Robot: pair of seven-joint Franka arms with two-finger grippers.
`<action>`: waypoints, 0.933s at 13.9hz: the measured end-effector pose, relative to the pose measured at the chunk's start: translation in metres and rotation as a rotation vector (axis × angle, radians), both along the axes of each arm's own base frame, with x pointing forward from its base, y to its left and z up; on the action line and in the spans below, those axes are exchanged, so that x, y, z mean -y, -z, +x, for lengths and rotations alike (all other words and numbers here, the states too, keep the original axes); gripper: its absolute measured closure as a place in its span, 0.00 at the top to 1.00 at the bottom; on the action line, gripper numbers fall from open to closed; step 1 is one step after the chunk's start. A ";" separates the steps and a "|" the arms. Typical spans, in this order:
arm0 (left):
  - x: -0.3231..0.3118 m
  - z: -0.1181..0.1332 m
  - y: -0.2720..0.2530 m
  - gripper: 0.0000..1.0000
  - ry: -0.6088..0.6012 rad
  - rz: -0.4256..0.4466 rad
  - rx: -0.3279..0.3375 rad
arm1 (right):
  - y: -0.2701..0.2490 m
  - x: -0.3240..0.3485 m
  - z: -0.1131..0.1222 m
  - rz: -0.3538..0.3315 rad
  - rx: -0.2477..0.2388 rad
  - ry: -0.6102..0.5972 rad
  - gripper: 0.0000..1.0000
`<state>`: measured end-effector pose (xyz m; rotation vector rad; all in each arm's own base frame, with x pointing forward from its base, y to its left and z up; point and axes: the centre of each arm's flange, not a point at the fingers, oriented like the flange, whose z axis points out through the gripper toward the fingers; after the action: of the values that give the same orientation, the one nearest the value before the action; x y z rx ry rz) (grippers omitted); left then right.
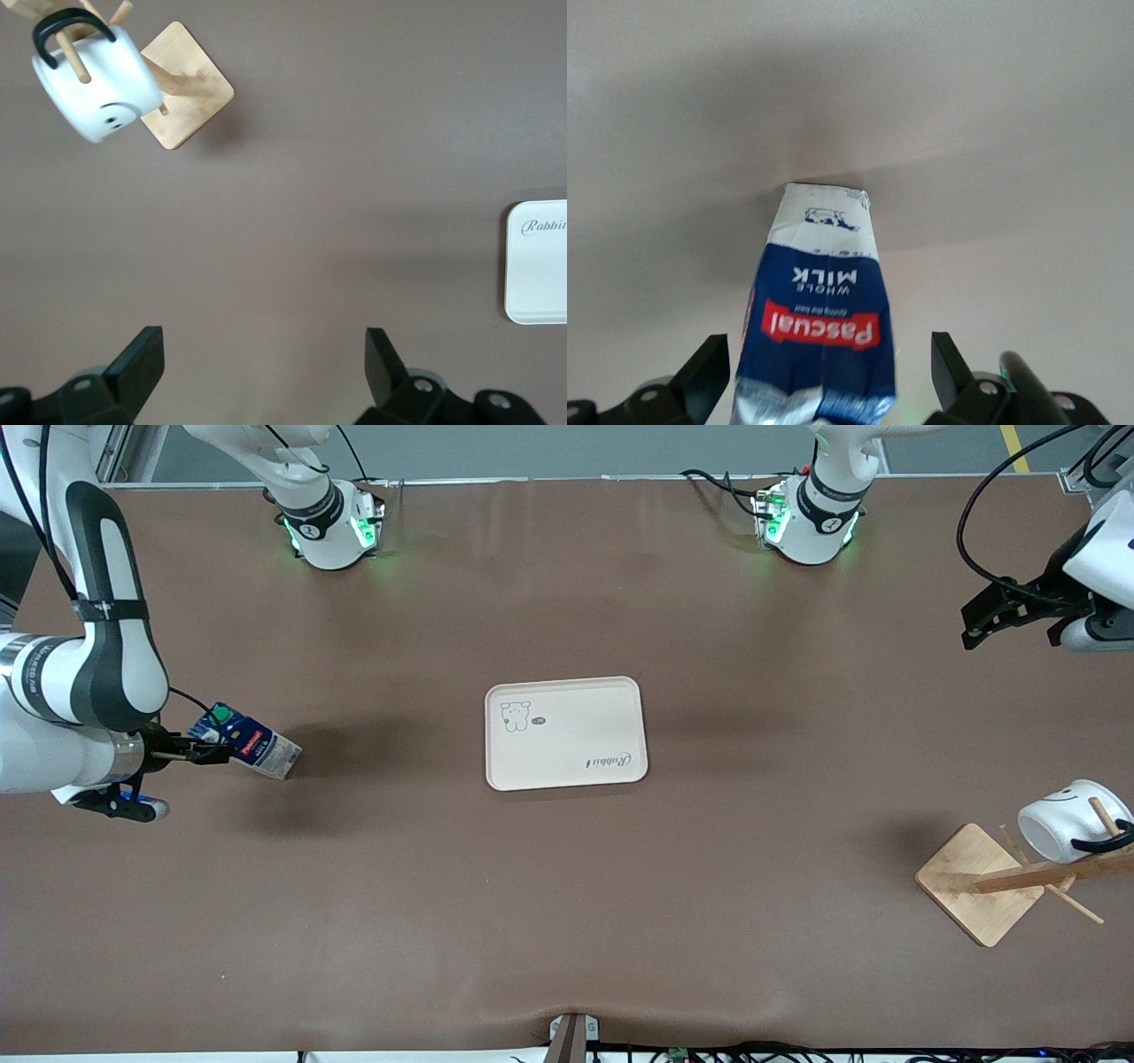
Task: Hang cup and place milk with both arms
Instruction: 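Release the mug and raise the left gripper while the right lowers milk, then open the right gripper to set the milk carton upright on the table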
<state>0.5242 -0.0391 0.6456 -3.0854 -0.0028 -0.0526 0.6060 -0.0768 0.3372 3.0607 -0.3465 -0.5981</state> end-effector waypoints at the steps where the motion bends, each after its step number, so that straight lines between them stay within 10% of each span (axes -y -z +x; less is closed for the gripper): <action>1: -0.001 -0.002 -0.003 1.00 0.005 0.000 0.005 | 0.000 0.000 0.000 0.000 0.000 0.000 1.00; 13: -0.006 0.000 0.010 1.00 0.029 -0.009 -0.022 | -0.135 0.040 0.033 -0.098 0.175 0.026 1.00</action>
<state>0.5246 -0.0333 0.6356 -3.0955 0.0424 -0.0192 0.6385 -0.1165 0.4721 3.0247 -0.4051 -0.3036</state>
